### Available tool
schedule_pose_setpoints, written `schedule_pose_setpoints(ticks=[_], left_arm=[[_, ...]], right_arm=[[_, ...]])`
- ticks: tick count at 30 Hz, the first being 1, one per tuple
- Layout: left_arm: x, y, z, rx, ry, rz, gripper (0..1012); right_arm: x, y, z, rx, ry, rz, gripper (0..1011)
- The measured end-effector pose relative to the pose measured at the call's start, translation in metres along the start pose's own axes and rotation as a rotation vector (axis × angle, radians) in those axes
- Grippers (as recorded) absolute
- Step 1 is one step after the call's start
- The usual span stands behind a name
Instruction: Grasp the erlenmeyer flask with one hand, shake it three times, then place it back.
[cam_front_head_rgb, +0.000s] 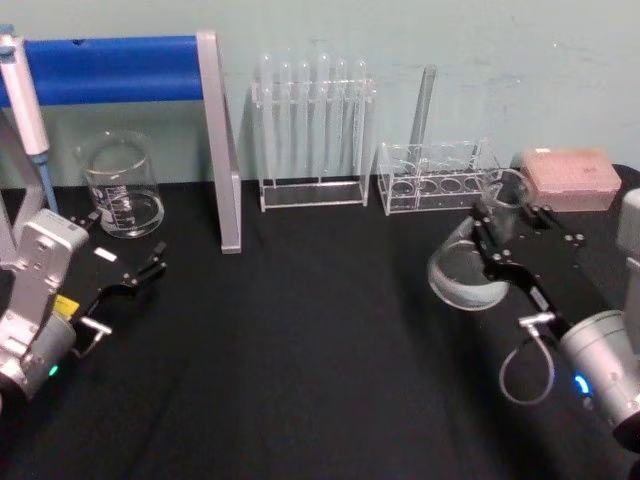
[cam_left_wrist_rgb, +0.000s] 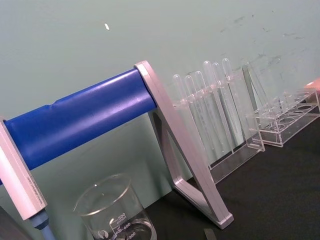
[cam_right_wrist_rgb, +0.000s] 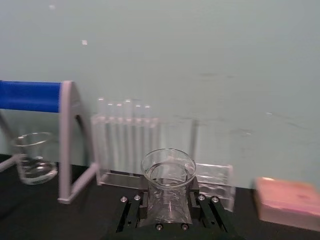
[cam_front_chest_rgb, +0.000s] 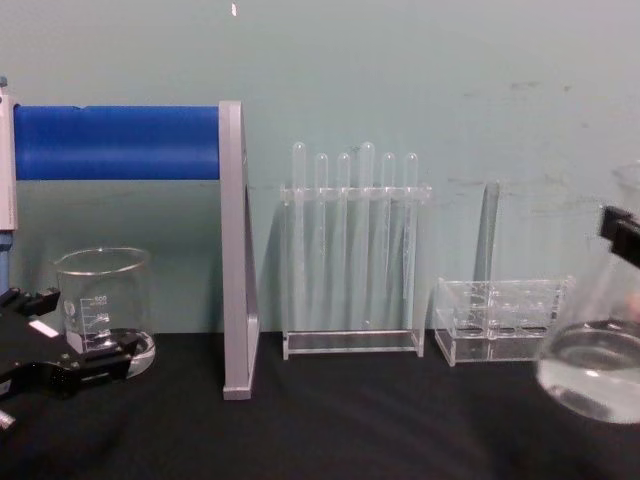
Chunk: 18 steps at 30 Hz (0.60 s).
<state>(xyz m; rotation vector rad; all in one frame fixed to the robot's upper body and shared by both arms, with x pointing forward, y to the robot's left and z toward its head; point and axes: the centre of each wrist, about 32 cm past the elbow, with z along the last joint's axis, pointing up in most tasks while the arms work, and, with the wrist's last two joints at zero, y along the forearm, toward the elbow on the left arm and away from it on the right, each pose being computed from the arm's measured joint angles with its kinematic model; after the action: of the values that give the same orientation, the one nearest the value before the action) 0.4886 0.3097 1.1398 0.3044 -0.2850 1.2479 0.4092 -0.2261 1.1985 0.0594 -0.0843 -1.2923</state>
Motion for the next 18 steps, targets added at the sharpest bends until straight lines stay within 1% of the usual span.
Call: schedule_pose_setpoints(ticks=[2,3,6,8,10,13,16,17,18], left_arm=[[0.0000,0.0000,0.0000,0.000,0.000,0.000,1001],[0.0000,0.0000,0.0000,0.000,0.000,0.000,1001],[0.0000,0.0000,0.0000,0.000,0.000,0.000,1001],[0.0000,0.0000,0.0000,0.000,0.000,0.000,1001],[0.0000,0.0000,0.0000,0.000,0.000,0.000,1001],[0.0000,0.0000,0.0000,0.000,0.000,0.000,1001],[0.0000,0.0000,0.0000,0.000,0.000,0.000,1001],[0.0000,0.0000,0.0000,0.000,0.000,0.000,1001],[0.0000,0.0000,0.0000,0.000,0.000,0.000,1001]], right_arm=[[0.004,-0.004,0.000,-0.001,-0.003,-0.040,453],[0.004,-0.005,0.000,-0.001,-0.002,-0.047,453],[0.005,-0.005,0.000,0.001,-0.002,-0.058,453],[0.004,-0.004,0.001,0.004,-0.002,-0.051,453],[0.002,-0.001,0.001,0.006,-0.002,-0.032,453],[-0.003,0.006,0.001,0.009,0.000,0.023,453],[-0.010,0.013,0.000,0.011,0.002,0.085,453],[-0.013,0.018,0.000,0.012,0.003,0.120,453],[-0.013,0.018,0.000,0.012,0.003,0.120,453]])
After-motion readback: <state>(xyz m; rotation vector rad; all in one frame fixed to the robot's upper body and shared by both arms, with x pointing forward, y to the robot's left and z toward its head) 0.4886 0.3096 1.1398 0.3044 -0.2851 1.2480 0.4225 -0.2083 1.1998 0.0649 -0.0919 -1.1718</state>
